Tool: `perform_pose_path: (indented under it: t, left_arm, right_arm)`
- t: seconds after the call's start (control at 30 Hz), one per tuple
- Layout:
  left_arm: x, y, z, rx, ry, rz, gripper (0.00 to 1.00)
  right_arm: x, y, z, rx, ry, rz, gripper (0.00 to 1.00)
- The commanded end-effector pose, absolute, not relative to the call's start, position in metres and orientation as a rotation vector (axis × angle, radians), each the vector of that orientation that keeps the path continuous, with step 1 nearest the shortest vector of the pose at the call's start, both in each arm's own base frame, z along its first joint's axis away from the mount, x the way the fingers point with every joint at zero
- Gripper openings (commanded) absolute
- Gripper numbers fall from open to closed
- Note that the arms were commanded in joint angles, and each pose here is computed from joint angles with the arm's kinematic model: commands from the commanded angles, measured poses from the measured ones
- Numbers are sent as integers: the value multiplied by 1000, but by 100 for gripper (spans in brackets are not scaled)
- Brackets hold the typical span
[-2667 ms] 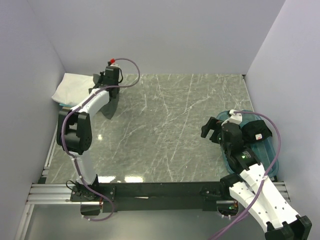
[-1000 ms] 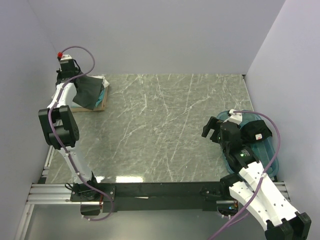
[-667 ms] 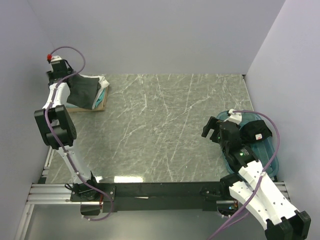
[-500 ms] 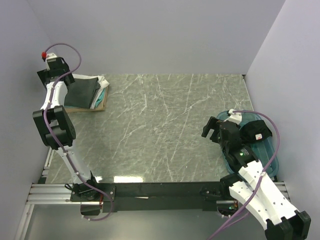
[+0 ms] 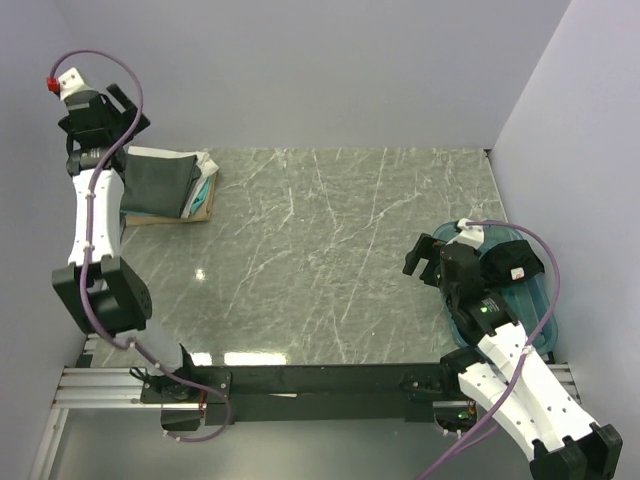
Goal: Fold and stack the t-shirts
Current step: Reset both grippers
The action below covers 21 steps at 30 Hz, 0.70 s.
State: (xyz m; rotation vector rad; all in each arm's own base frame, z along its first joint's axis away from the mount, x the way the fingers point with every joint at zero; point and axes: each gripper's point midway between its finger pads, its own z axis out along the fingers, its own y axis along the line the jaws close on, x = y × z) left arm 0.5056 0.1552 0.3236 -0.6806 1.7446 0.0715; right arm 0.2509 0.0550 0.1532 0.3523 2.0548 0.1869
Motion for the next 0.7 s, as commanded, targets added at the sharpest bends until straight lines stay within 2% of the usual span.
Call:
perform_pose_path:
  t: [0.0, 0.1, 0.17, 0.2, 0.23, 0.27, 0.3, 0.33, 0.4, 0.53, 0.67]
  left_arm:
    - [500, 98, 377, -646, 1617, -172, 99]
    - [485, 48, 384, -601, 1611, -244, 99]
    - [474, 0, 356, -537, 1671, -334, 99]
    - [457, -9, 369, -524, 1630, -365, 99]
    - [449, -45, 369, -482, 1620, -444, 99]
    - [437, -57, 337, -475, 1676, -455, 99]
    - [419, -65, 346, -469, 1647, -468, 99]
    - [403, -87, 319, -472, 1707, -497, 100]
    - [378, -96, 315, -487, 1704, -495, 99]
    - [327, -120, 259, -517, 1827, -494, 100]
    - [288, -110, 212, -585, 1921, -412, 99]
  right_arm:
    - [257, 58, 177, 344, 2000, 219, 100]
    - [256, 64, 178, 322, 2014, 251, 100]
    - [256, 67, 178, 310, 2018, 267, 100]
    - [256, 68, 180, 309, 2019, 270, 100]
    - [256, 68, 181, 309, 2017, 274, 100]
    - [255, 70, 181, 304, 2021, 282, 100]
    - [254, 69, 183, 303, 2015, 285, 100]
    - [254, 70, 183, 306, 2014, 291, 100]
    - [253, 72, 185, 300, 2004, 312, 100]
    - [252, 77, 185, 303, 1995, 351, 100]
    - [255, 85, 186, 273, 1970, 404, 100]
